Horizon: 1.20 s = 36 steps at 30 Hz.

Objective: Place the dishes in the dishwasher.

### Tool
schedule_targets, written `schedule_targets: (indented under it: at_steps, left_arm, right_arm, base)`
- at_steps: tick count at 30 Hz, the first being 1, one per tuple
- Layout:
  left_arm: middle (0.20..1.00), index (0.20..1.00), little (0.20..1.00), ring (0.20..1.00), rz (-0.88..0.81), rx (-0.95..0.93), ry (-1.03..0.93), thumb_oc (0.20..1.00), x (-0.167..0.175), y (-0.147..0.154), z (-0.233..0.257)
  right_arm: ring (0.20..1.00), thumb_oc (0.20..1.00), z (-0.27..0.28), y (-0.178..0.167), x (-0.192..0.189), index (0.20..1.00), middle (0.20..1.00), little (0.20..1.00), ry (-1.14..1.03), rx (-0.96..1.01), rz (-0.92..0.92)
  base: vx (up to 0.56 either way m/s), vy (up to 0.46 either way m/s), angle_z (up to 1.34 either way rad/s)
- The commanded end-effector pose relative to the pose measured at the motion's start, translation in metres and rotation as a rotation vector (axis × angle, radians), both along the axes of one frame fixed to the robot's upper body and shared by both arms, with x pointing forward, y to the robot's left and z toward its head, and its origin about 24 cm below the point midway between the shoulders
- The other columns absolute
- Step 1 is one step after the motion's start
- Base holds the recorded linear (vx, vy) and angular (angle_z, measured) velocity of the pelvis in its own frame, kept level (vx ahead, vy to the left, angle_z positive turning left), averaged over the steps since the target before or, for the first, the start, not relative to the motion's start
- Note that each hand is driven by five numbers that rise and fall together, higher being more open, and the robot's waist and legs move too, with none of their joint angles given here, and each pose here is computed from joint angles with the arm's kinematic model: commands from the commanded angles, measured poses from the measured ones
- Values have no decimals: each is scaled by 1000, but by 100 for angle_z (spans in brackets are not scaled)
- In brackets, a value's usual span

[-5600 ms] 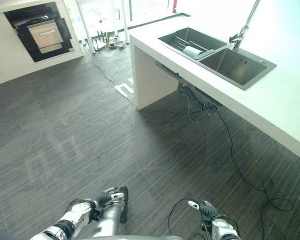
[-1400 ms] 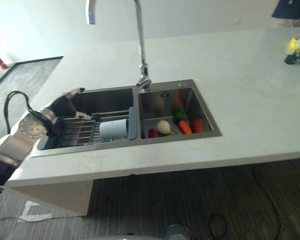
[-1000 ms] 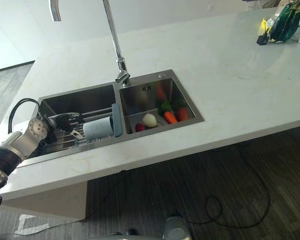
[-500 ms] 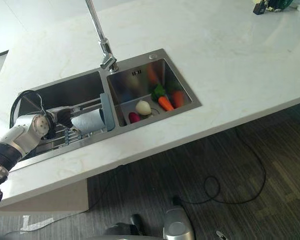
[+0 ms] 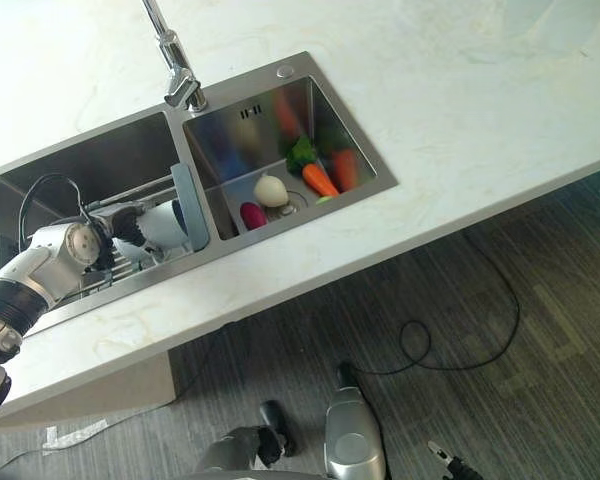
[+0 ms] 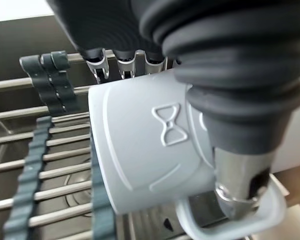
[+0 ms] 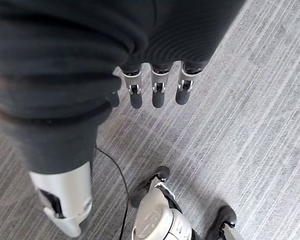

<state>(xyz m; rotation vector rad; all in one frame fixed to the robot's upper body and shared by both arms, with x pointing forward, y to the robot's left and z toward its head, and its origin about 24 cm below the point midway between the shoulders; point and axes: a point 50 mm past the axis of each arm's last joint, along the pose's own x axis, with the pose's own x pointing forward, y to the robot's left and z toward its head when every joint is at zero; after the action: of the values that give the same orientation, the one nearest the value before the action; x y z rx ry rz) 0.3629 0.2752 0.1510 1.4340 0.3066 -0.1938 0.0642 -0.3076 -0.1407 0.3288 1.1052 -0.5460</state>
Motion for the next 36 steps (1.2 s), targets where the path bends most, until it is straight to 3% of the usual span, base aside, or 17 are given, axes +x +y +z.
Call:
schedule_targets:
  at_steps: [1,4,5,9,15,23,29,36]
  left_arm:
    - [1000,1000,1000,1000,46,-31,-52,1000,6,5,18]
    - [1000,1000,1000,1000,55,-33,-17,1000,8,5,17]
    - [200,200,200,200,53,-20,16,200,9,3,17]
    - [200,200,200,200,51,5,82,200,11,1,14]
    - [200,200,200,200,36,-15,11,200,13,-2,27]
    - [200,200,200,200,103,37,-283,200,5,24,86]
    - [200,200,200,200,149,100,-403,200,-8,45,103]
    - [200,200,200,200,301,25,-774,200,-38,87,140]
  right_arm:
    - [1000,1000,7,-14,0,1000,1000,1000,-1,-34,29]
    - [1000,1000,9,-15,7,1000,1000,1000,-25,-39,34]
    - [1000,1000,11,-16,13,1000,1000,1000,-45,-42,34]
    - [1000,1000,15,-17,27,1000,1000,1000,-88,-47,39]
    - [1000,1000,14,-14,29,1000,1000,1000,-106,-47,40]
    - [1000,1000,8,-7,15,1000,1000,1000,-82,-33,16]
    - [1000,1000,2,0,2,1000,1000,1000,-47,-14,-9]
    - [1000,1000,-4,6,-17,1000,1000,1000,-11,-7,-51]
  base:
    - [-46,40,-3]
    - [-65,26,-3]
    - [-97,34,-12]
    - [-81,37,-2]
    - [-19,2,1]
    - [15,-18,10]
    - [46,-28,15]
    - [56,4,19]
